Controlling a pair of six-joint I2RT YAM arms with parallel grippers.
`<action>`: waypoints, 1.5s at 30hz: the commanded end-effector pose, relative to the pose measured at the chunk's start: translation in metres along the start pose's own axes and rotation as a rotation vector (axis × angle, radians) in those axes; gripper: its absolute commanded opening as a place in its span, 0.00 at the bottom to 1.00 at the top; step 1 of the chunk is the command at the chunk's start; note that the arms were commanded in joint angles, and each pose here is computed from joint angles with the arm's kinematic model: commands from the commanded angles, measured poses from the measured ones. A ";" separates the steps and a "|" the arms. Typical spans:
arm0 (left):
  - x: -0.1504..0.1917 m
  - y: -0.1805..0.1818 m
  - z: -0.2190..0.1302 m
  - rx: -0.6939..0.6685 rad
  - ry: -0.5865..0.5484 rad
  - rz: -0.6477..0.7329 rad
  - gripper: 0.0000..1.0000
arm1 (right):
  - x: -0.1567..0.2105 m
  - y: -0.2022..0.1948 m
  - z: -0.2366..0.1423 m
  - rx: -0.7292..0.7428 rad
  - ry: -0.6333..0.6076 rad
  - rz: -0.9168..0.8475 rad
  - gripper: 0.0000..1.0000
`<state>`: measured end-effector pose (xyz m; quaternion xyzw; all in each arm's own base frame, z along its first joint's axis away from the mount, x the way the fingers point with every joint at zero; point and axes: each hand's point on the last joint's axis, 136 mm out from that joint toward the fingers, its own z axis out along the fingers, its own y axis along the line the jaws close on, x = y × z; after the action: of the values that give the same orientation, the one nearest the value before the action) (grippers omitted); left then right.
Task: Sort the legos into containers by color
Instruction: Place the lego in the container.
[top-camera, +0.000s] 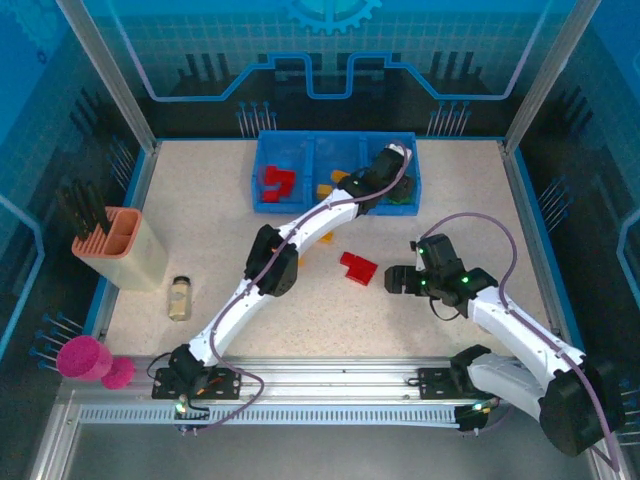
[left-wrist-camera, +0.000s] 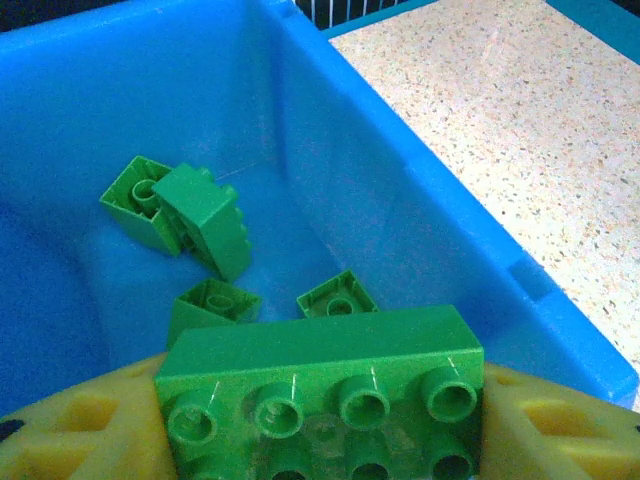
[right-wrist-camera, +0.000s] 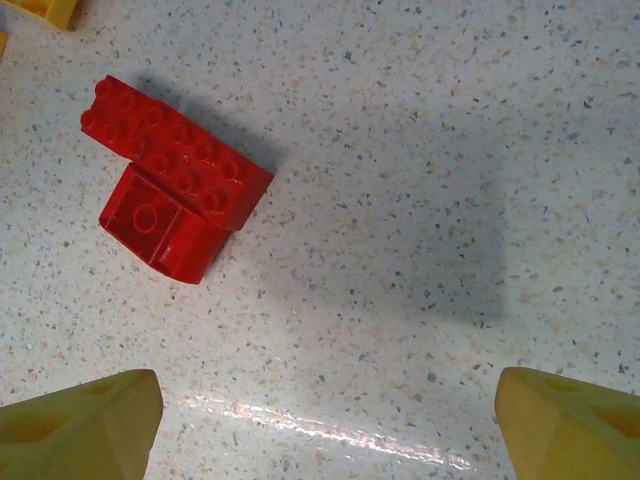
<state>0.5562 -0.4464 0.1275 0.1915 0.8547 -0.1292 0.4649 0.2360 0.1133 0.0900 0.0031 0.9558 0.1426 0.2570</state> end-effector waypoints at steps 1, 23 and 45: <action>0.009 0.001 0.014 -0.025 -0.016 0.024 0.49 | -0.006 0.001 0.001 -0.009 -0.015 0.000 0.87; -0.090 -0.012 -0.056 0.050 -0.207 0.069 0.78 | -0.003 0.007 0.003 -0.029 0.018 -0.036 0.88; -0.087 -0.022 -0.082 0.160 -0.174 0.016 0.67 | -0.009 0.000 0.001 0.055 0.040 -0.061 0.87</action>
<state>0.5317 -0.4509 0.2575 0.2294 0.7871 -0.1986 0.5371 0.2477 0.1185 0.0877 -0.0145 0.9619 0.1280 0.2413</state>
